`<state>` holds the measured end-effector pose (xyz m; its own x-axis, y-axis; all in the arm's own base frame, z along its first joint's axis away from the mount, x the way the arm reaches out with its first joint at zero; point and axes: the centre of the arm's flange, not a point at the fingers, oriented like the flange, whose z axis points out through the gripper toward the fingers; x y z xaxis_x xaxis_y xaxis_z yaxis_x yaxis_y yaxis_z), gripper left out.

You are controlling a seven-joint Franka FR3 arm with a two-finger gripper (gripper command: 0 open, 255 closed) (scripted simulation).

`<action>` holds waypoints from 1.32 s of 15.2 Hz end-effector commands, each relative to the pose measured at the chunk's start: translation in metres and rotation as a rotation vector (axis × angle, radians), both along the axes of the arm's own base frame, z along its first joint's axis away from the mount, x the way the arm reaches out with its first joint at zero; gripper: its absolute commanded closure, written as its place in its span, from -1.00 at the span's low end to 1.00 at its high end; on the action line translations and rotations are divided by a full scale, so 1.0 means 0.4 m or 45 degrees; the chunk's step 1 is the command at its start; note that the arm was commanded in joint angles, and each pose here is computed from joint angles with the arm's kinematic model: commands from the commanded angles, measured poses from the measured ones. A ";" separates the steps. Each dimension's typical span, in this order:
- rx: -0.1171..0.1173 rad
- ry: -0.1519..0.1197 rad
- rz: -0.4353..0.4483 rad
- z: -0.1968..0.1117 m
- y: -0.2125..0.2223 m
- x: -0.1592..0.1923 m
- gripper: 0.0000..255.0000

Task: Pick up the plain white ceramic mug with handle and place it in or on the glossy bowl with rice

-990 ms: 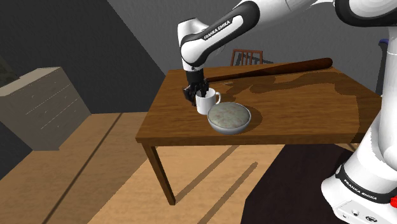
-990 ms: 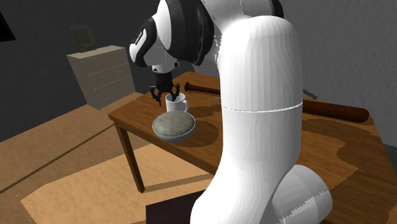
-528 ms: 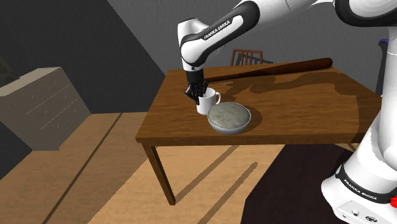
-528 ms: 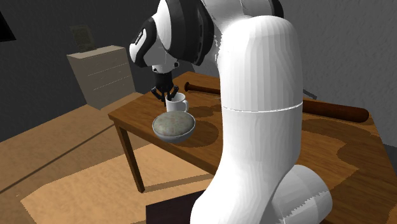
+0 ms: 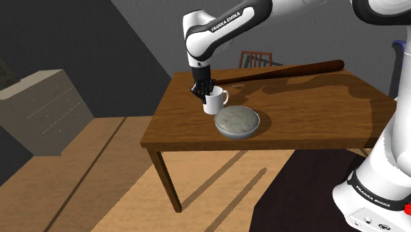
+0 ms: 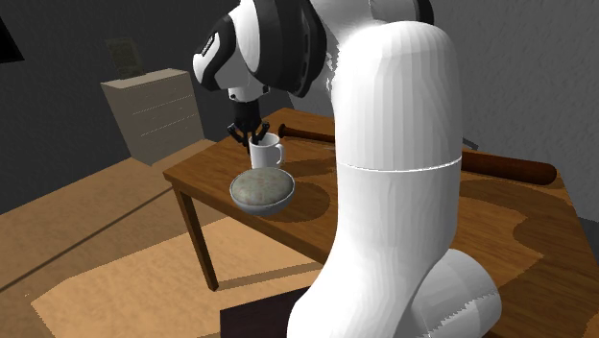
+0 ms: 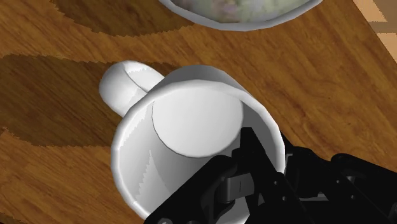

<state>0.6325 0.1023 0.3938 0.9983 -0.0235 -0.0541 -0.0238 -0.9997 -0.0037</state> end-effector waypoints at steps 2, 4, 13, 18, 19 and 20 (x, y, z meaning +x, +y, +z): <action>0.000 0.000 0.000 0.040 0.002 0.000 1.00; 0.000 0.000 0.000 0.066 0.002 0.000 1.00; 0.000 0.000 0.000 0.185 0.002 0.000 1.00; 0.000 0.000 0.000 0.251 0.002 0.000 1.00; 0.000 0.000 0.000 0.264 0.002 0.000 1.00; 0.000 0.000 0.000 0.278 0.002 0.000 1.00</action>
<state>0.6322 0.1035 0.5010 0.9983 -0.0237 -0.0538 -0.0240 -0.9997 -0.0037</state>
